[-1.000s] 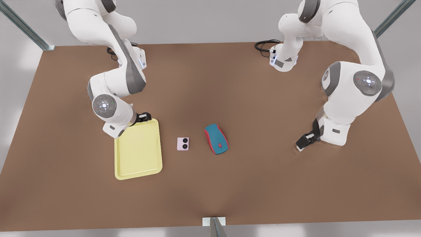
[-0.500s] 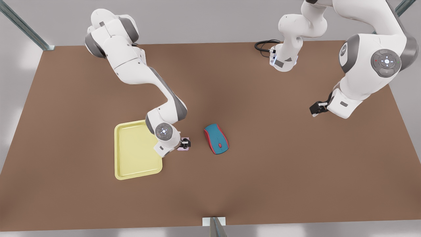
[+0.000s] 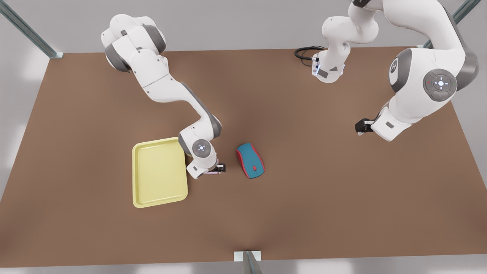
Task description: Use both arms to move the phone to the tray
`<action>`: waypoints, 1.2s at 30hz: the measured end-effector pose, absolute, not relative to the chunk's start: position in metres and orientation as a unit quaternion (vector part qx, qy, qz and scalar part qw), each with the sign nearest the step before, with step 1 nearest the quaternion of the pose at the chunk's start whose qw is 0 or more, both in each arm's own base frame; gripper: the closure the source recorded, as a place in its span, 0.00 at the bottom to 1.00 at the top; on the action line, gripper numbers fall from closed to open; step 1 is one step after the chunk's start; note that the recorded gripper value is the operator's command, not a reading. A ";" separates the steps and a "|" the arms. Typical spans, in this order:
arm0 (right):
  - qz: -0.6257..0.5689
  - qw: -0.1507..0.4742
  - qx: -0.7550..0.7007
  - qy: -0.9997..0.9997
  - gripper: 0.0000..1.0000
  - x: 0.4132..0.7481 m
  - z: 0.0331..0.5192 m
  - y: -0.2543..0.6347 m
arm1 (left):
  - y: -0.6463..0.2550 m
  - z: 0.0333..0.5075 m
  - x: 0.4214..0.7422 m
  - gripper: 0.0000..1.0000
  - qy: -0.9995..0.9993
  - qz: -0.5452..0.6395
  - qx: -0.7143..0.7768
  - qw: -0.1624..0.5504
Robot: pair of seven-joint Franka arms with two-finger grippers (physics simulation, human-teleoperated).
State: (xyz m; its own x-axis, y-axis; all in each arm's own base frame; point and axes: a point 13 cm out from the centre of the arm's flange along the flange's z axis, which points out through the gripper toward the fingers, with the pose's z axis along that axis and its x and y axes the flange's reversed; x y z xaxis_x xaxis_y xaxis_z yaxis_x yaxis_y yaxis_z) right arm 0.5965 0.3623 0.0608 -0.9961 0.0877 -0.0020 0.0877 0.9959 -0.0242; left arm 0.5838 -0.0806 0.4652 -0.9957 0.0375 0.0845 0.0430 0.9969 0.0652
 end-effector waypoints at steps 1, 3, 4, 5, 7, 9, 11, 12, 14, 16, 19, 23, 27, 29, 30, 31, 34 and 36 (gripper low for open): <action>-0.013 -0.001 0.046 0.999 0.00 0.593 0.056 0.361 | -0.081 0.465 0.584 0.00 -0.998 -0.033 -0.023 0.042; -0.012 0.000 0.049 0.999 0.00 0.588 0.048 0.360 | -0.081 0.462 0.585 0.00 -0.998 -0.033 -0.029 0.042; -0.011 0.001 0.051 0.999 0.00 0.587 0.046 0.360 | -0.081 0.462 0.586 0.00 -0.998 -0.033 -0.032 0.043; -0.009 0.003 0.053 0.999 0.00 0.587 0.045 0.361 | -0.081 0.462 0.586 0.00 -0.998 -0.033 -0.035 0.042; -0.006 0.007 0.057 0.998 0.00 0.588 0.044 0.363 | -0.081 0.461 0.586 0.00 -0.998 -0.033 -0.039 0.042; -0.003 0.009 0.061 0.998 0.00 0.589 0.042 0.364 | -0.081 0.461 0.587 0.00 -0.998 -0.033 -0.043 0.043; -0.001 0.011 0.064 0.998 0.00 0.590 0.042 0.365 | -0.081 0.461 0.587 0.00 -0.997 -0.033 -0.047 0.042; -0.001 0.012 0.066 0.998 0.00 0.591 0.042 0.365 | -0.081 0.461 0.587 0.00 -0.997 -0.033 -0.049 0.042; 0.000 0.012 0.068 0.998 0.00 0.590 0.039 0.365 | -0.081 0.460 0.587 0.00 -0.997 -0.033 -0.052 0.043; -0.001 0.012 0.070 0.997 0.00 0.590 0.037 0.365 | -0.081 0.459 0.587 0.00 -0.997 -0.032 -0.054 0.044; 0.000 0.012 0.073 0.997 0.03 0.590 0.035 0.365 | -0.081 0.459 0.588 0.00 -0.997 -0.032 -0.058 0.044; 0.000 0.012 0.076 0.997 0.06 0.590 0.033 0.365 | -0.081 0.459 0.588 0.00 -0.997 -0.032 -0.062 0.044; 0.000 0.011 0.075 0.997 0.06 0.587 0.035 0.366 | -0.081 0.459 0.588 0.00 -0.996 -0.032 -0.065 0.044; -0.002 0.006 0.073 0.997 0.06 0.581 0.031 0.366 | -0.081 0.458 0.588 0.00 -0.996 -0.032 -0.066 0.044; -0.003 0.004 0.072 0.997 0.06 0.579 0.029 0.366 | -0.081 0.458 0.588 0.00 -0.996 -0.032 -0.067 0.045; -0.004 0.003 0.071 0.997 0.06 0.577 0.027 0.366 | -0.081 0.458 0.588 0.00 -0.996 -0.032 -0.067 0.045; -0.004 0.002 0.069 0.998 0.12 0.575 0.026 0.365 | -0.080 0.457 0.588 0.00 -0.996 -0.032 -0.068 0.046; -0.003 0.002 0.068 0.998 0.15 0.575 0.026 0.365 | -0.080 0.457 0.588 0.00 -0.996 -0.032 -0.069 0.046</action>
State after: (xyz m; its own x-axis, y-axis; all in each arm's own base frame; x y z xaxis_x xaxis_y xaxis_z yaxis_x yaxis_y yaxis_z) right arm 0.5754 0.3653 0.0260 -0.9906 0.1365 -0.0048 0.1366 0.9906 -0.0067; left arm 0.5880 -0.0796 0.4568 -0.9864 0.1336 0.0961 0.1395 0.9885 0.0576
